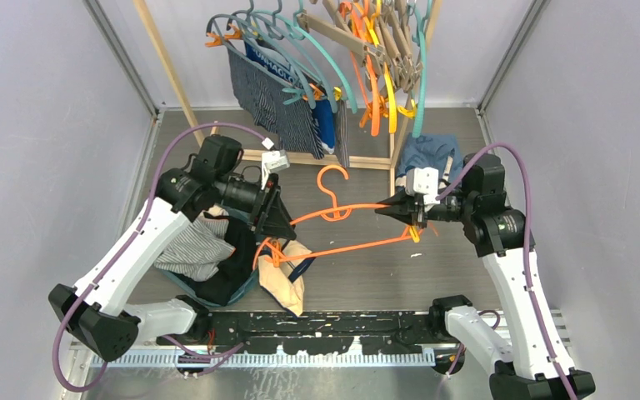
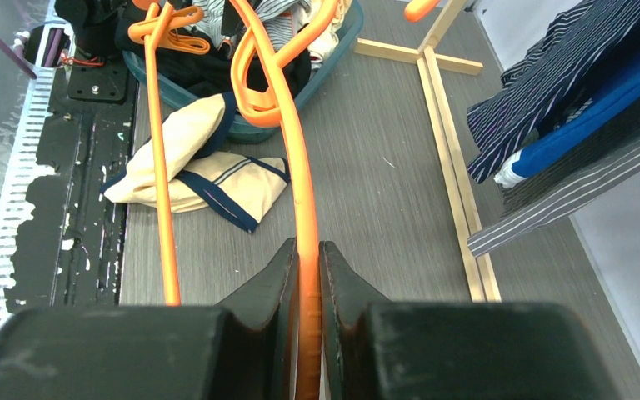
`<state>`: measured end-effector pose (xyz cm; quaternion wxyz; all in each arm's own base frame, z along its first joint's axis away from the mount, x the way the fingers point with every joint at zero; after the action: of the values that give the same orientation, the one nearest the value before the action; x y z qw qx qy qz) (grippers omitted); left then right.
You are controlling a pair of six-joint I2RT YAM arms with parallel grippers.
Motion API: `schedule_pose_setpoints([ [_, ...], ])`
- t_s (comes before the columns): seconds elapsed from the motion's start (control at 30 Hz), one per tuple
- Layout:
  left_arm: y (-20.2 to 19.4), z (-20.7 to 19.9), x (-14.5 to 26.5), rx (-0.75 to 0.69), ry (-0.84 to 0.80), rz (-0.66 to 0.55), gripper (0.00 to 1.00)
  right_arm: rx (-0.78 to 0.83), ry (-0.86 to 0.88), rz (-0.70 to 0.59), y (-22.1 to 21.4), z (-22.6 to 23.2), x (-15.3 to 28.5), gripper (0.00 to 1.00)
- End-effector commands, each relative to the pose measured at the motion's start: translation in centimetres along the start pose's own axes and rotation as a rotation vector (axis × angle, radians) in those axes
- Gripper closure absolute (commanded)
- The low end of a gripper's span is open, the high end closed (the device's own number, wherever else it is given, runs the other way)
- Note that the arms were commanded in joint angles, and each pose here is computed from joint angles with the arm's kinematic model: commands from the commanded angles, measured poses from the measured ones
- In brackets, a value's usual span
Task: Remove the underwear clipped to the hanger
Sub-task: Place the hanger at the clothesline.
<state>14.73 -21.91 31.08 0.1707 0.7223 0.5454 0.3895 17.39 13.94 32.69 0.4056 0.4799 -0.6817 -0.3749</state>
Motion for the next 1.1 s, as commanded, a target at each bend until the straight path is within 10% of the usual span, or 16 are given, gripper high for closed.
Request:
schedule_pose_setpoints([
  [0.0, -0.1, -0.2, 0.2, -0.054, 0.003, -0.019, 0.64, 0.049, -0.003, -0.038, 0.8, -0.2, -0.1, 0.99],
  [0.3, -0.1, -0.1, 1.0, -0.137, 0.082, -0.049, 0.99, 0.025, -0.015, -0.028, 0.4, -0.1, -0.2, 0.85],
  [0.73, -1.3, 1.0, 3.8, -0.26, 0.332, -0.004, 1.0, -0.104, -0.028, -0.04, 1.5, 0.3, 0.1, 0.21],
  [1.07, -2.8, 2.1, 10.4, -0.37, 0.726, 0.001, 1.0, -0.172, -0.152, 0.024, 1.1, -0.9, 0.7, 0.15],
])
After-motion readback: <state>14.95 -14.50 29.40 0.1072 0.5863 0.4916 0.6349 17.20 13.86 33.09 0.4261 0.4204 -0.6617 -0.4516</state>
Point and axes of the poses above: each gripper's point midway between its finger pads, its own x axis back along the fingers, its own z axis along the line the jaws close on, y = z × x, the point moved 4 cm from there along x, back along the fingers, and after that the axes turned 6 degrees about x, right-handed, at the moved point
